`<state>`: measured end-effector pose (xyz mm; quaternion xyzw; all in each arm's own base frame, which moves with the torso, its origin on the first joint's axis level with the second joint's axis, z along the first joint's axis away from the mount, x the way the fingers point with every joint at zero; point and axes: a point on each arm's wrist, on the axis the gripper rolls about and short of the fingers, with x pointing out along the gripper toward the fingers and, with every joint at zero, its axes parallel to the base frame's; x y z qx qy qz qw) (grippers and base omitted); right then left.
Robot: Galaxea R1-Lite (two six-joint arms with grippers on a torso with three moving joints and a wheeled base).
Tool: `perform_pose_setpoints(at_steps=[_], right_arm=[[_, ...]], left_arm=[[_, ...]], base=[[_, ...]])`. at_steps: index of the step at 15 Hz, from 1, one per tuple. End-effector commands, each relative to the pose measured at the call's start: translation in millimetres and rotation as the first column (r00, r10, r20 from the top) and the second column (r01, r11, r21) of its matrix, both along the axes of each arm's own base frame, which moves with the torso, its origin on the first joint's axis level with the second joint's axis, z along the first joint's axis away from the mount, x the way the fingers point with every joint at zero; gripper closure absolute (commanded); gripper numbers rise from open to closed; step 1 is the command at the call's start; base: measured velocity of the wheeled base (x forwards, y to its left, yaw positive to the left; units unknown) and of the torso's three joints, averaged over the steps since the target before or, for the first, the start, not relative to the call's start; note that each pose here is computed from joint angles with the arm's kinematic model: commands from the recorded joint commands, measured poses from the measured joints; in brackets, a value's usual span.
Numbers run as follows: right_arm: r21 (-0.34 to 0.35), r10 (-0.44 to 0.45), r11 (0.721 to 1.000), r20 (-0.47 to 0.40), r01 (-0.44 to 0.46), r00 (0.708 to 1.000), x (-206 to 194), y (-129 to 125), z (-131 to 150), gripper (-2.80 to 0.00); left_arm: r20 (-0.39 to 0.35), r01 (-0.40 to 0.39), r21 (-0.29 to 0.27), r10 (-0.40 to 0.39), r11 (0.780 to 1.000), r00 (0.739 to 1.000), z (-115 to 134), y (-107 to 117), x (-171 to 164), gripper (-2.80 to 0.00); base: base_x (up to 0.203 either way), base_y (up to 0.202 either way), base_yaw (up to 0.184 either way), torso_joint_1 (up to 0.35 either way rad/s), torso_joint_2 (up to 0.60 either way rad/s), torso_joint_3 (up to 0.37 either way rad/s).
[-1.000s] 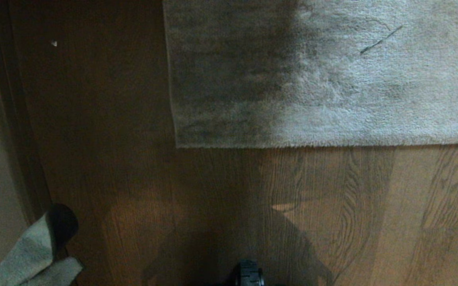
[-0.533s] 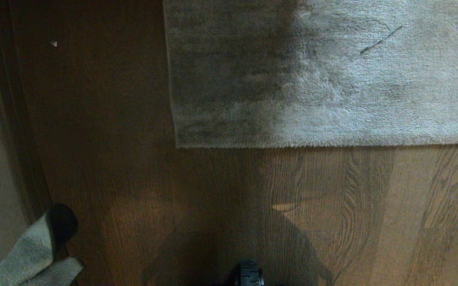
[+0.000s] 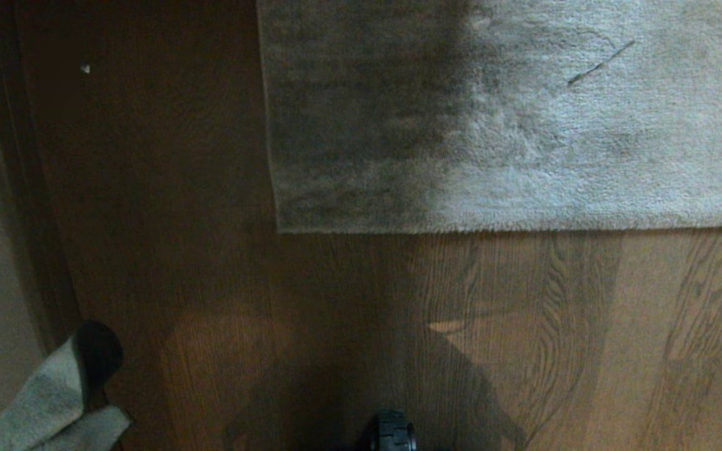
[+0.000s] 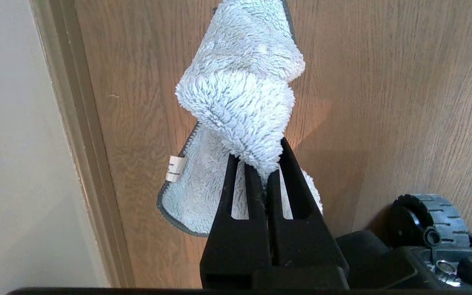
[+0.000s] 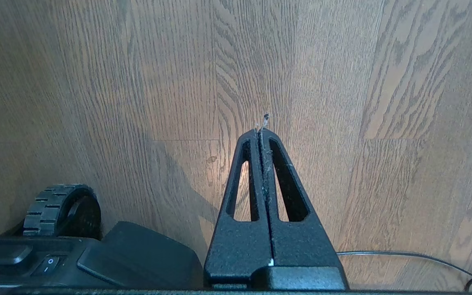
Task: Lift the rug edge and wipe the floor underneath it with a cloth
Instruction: Put down the rag
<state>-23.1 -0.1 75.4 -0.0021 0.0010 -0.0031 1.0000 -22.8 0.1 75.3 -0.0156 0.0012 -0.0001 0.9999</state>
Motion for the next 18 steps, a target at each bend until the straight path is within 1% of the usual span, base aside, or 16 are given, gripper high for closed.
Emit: perform_pose_setpoints(at_steps=[1,5,7,11,12,14,16,18], right_arm=[[0.000,0.000,1.000,-0.001,0.000,1.000,0,0,0,0.00],[0.000,0.000,1.000,-0.003,0.000,1.000,0,0,0,0.00],[0.000,0.000,1.000,-0.003,0.000,1.000,0,0,0,0.00],[0.000,0.000,1.000,-0.001,0.000,1.000,0,0,0,0.00],[0.000,0.000,1.000,-0.001,0.000,1.000,0,0,0,0.00],[0.000,0.000,1.000,-0.001,0.000,1.000,0,0,0,0.00],[0.000,0.000,1.000,-0.003,0.000,1.000,0,0,0,0.00],[0.000,0.000,1.000,-0.002,0.000,1.000,0,0,0,0.00]], left_arm=[[-0.002,0.001,0.014,-0.001,1.000,1.000,0,0,0,0.00],[0.054,-0.007,0.024,0.005,1.000,0.999,5,0,0,0.00],[0.071,-0.005,0.068,0.000,0.998,0.997,7,0,0,0.00],[0.071,0.001,0.085,-0.007,0.996,0.997,7,0,0,0.00],[0.068,0.011,0.086,-0.017,0.996,0.998,7,0,0,0.00],[0.068,0.001,0.077,-0.006,0.997,0.998,7,0,0,0.00],[0.078,0.008,0.075,-0.014,0.997,0.997,15,0,-2,0.00],[0.034,0.020,0.075,-0.022,0.997,0.999,27,-1,1,0.00]], base=[[0.000,0.000,0.000,0.000,0.00,0.000],[0.000,0.000,0.000,0.000,0.00,0.000],[0.000,0.000,0.000,0.000,0.00,0.000],[0.000,0.000,0.000,0.000,0.00,0.000],[0.000,0.000,0.000,0.000,0.00,0.000],[0.000,0.000,0.000,0.000,0.00,0.000],[0.000,0.000,0.000,0.000,0.00,0.000],[0.000,0.000,0.000,0.000,0.00,0.000]])
